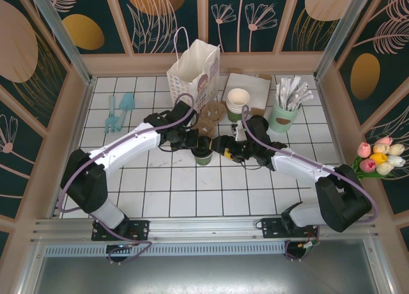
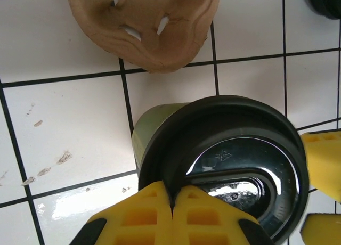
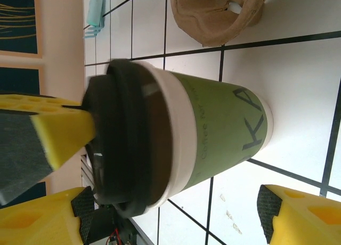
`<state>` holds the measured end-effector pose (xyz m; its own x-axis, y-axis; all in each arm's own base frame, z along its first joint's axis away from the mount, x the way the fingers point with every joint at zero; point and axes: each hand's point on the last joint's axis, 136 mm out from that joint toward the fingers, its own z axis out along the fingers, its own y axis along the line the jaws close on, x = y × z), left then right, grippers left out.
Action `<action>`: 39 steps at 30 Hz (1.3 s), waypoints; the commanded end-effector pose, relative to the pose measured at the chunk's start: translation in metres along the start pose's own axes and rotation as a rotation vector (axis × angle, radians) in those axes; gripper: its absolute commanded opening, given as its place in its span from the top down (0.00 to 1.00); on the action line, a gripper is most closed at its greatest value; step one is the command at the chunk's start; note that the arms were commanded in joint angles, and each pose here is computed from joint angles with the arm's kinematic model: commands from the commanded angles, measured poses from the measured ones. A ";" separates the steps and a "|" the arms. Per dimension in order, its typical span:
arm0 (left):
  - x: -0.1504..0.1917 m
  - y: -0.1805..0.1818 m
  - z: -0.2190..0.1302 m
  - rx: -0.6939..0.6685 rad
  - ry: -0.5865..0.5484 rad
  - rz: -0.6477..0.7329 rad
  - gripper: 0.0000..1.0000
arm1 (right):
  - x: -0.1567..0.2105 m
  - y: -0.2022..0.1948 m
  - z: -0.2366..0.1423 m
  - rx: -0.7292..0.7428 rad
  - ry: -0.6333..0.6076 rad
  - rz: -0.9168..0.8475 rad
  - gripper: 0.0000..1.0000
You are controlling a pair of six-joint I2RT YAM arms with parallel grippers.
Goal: Pack the takeout coffee
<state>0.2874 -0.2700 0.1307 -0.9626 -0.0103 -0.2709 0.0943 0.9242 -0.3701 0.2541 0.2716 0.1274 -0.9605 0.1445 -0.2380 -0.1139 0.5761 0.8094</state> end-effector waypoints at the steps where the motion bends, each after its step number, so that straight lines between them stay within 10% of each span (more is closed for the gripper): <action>1: -0.002 -0.009 0.004 0.021 0.014 0.025 1.00 | -0.003 0.014 0.002 -0.046 0.002 -0.027 0.18; 39: 0.010 -0.003 0.023 -0.060 0.114 0.070 1.00 | -0.025 0.005 -0.027 -0.051 -0.176 -0.006 0.61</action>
<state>0.2940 -0.2890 0.1299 -0.9645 0.0563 -0.2582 0.1501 0.9209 -0.3598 0.2644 0.2522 0.1310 -0.9345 0.2495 -0.2541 -0.0741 0.5616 0.8241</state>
